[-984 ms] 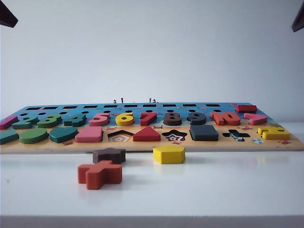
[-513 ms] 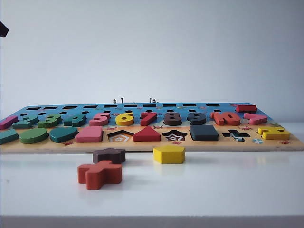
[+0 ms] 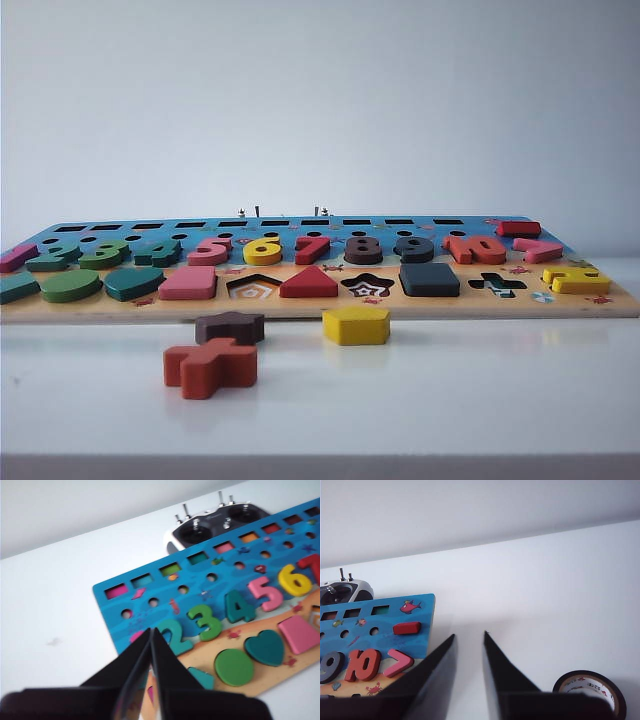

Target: Insert the cube into the slot.

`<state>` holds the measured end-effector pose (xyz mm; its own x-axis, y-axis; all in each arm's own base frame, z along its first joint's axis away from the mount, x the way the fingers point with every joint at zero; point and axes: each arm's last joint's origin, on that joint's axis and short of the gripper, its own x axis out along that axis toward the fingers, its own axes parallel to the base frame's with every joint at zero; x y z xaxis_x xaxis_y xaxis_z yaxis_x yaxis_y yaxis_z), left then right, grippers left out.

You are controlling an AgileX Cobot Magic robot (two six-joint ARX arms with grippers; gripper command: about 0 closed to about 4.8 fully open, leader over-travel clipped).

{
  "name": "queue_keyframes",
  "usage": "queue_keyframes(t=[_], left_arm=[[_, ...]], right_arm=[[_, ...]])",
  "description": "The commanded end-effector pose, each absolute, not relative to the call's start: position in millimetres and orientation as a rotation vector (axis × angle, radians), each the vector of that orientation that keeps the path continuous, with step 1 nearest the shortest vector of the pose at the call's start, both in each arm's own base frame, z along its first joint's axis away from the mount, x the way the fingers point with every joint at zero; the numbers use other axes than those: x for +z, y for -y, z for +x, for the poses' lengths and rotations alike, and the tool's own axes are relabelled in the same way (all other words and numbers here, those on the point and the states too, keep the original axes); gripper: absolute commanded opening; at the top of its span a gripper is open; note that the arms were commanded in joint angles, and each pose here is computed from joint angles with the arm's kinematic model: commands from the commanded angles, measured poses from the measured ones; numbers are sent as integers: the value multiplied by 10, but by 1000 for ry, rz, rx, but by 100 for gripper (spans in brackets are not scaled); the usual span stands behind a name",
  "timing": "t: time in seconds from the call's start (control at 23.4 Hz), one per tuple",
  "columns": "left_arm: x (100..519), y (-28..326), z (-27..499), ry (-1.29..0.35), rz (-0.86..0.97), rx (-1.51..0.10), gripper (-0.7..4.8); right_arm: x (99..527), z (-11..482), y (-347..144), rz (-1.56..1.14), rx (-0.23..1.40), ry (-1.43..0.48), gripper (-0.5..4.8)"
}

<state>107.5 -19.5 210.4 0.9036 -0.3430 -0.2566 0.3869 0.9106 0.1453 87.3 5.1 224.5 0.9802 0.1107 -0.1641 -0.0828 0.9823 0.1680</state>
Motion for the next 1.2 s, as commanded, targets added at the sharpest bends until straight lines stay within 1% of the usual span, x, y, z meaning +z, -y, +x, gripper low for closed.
queue_keyframes(t=[0.04, 0.21, 0.34, 0.56, 0.77, 1.03, 1.2], left_arm=[[1998, 154, 1070, -182, 196, -305, 20], [1878, 120, 1049, -174, 197, -257, 20], [1785, 73, 1012, -155, 184, -171, 20], [1729, 38, 957, -99, 194, -65, 20], [1713, 35, 933, -65, 194, -57, 20], [1699, 36, 936, -71, 195, -57, 20], [1635, 36, 950, -84, 203, -59, 20]], right_arm=[[2226, 869, -52, 167, 103, -122, -7], [2196, 861, -52, 159, 106, -98, -8], [2062, 881, -49, 154, 105, -61, -8], [1846, 910, -28, 155, 86, -55, -8], [1783, 921, -25, 155, 85, -56, -8], [1599, 970, -33, 130, 115, -66, -8], [1602, 970, -33, 122, 115, -63, -8]])
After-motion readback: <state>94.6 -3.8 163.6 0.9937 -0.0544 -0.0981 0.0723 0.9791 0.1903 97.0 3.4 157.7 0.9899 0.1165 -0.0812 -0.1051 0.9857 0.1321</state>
